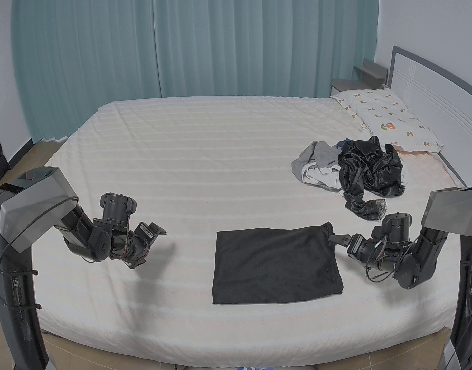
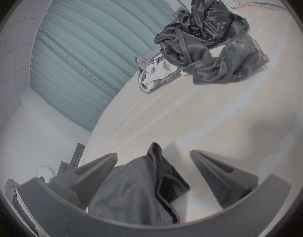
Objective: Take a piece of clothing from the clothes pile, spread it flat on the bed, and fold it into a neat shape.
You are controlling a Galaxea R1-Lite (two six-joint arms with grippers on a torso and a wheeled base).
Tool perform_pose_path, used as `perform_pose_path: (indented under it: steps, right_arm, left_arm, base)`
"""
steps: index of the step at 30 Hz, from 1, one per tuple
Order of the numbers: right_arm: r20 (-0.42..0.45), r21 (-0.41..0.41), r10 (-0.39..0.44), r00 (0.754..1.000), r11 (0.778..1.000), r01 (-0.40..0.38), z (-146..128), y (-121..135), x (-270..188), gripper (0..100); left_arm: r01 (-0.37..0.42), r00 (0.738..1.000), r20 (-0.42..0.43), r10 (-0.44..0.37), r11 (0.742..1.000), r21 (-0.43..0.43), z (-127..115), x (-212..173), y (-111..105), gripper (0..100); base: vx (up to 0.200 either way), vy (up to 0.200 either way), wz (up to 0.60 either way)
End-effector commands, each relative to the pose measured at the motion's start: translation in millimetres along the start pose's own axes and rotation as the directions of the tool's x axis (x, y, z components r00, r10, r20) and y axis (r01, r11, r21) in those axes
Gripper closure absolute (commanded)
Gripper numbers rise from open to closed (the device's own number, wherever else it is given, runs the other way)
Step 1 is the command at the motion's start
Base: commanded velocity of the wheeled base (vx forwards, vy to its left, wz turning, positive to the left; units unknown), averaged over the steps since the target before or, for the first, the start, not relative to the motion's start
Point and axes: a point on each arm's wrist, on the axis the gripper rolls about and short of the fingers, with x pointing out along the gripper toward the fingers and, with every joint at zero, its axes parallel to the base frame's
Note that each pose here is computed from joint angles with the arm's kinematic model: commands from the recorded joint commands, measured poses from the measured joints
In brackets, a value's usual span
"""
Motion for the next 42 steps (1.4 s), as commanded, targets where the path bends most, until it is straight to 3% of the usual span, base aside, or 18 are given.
perform_pose_path:
  steps: [1,16,17,23,40,41,42]
  right_arm:
    - [-0.061,-0.025,0.034,0.998,0.999,-0.036,-19,-4,-22,0]
    - [-0.091,-0.068,0.051,0.995,0.996,-0.057,-29,-6,-6,0]
    - [-0.101,-0.071,0.050,0.994,0.996,-0.057,-32,-5,-5,100]
    - [-0.128,-0.121,0.027,0.991,0.992,-0.043,-40,-7,-11,100]
    - [-0.112,-0.137,0.029,0.993,0.990,-0.044,-48,-11,-29,100]
    - [-0.113,-0.143,0.026,0.993,0.989,-0.043,-48,-12,-29,0]
    - [-0.113,-0.143,0.026,0.993,0.989,-0.043,-48,-12,-29,0]
  left_arm:
    - [-0.001,1.000,-0.001,0.001,1.000,0.001,0,0,0,0]
    - [-0.004,1.000,-0.003,0.004,1.000,0.004,-2,1,1,0]
    - [-0.004,1.000,-0.003,0.004,1.000,0.004,-1,2,1,0]
    - [-0.003,1.000,-0.002,0.003,1.000,0.004,-1,2,0,0]
    - [-0.004,1.000,-0.003,0.004,1.000,0.003,-1,2,1,0]
    - [-0.004,1.000,-0.003,0.004,1.000,0.003,-1,2,1,0]
    - [-0.003,1.000,-0.002,0.003,1.000,0.003,-1,2,0,0]
  base:
    - [0.000,0.000,0.00]
    - [0.000,0.000,0.00]
    - [0.000,0.000,0.00]
    - [0.000,0.000,0.00]
    - [0.000,0.000,0.00]
    - [0.000,0.000,0.00]
    - [0.000,0.000,0.00]
